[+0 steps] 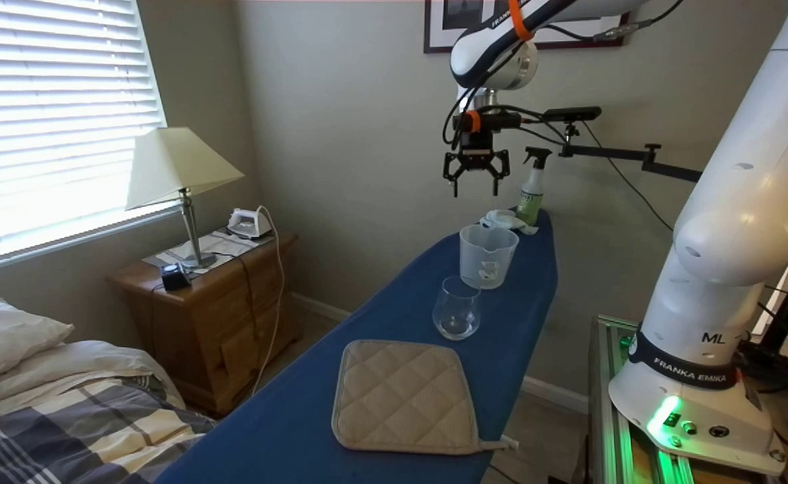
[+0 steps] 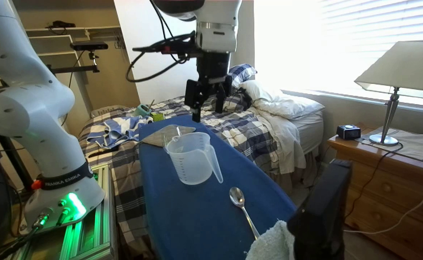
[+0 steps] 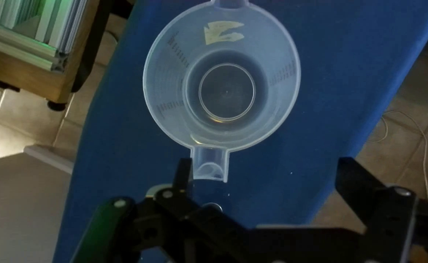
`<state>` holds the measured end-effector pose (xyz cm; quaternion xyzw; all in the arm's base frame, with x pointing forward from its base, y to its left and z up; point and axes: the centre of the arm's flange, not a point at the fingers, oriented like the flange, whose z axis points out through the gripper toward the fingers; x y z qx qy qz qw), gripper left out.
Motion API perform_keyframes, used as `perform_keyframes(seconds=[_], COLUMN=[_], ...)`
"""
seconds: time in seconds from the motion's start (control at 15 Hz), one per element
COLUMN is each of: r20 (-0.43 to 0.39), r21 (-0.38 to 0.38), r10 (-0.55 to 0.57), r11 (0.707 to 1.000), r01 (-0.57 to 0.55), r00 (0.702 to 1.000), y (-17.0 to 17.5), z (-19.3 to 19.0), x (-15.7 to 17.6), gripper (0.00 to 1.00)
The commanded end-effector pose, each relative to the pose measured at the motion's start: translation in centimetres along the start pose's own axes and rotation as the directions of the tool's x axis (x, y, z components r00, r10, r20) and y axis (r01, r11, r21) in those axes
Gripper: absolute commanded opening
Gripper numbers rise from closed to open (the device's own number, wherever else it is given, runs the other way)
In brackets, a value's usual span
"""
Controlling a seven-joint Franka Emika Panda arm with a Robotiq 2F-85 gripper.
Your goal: Pour the contents from the jar into the cup
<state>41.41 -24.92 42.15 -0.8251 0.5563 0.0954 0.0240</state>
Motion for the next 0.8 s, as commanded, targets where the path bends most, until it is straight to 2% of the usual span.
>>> perform_keyframes(seconds=[0.0,0.2,0.27,0.4,0.73], r20=[-0.1,-0.192,-0.146,-0.176,-0.179], r21=[-0.069,-0.101,-0.081,-0.09,-0.092], r10=[-0.166,-0.299,-0.221,-0.267,-0.28], r11=[0.985,0.953,0.974,0.963,0.959], r01=[0.16,0.284,0.211,0.254,0.268], r00=[0.981,0.935,0.964,0.948,0.943], y=[-1.2,-2.2,-3.0,-3.4,-3.1], z=[-3.3,-5.2,-4.3,-5.2,-5.3], x=[-4.6,-7.9,-5.8,-7.3,-7.6], gripper=[1.0,1.0,1.0,1.0,1.0])
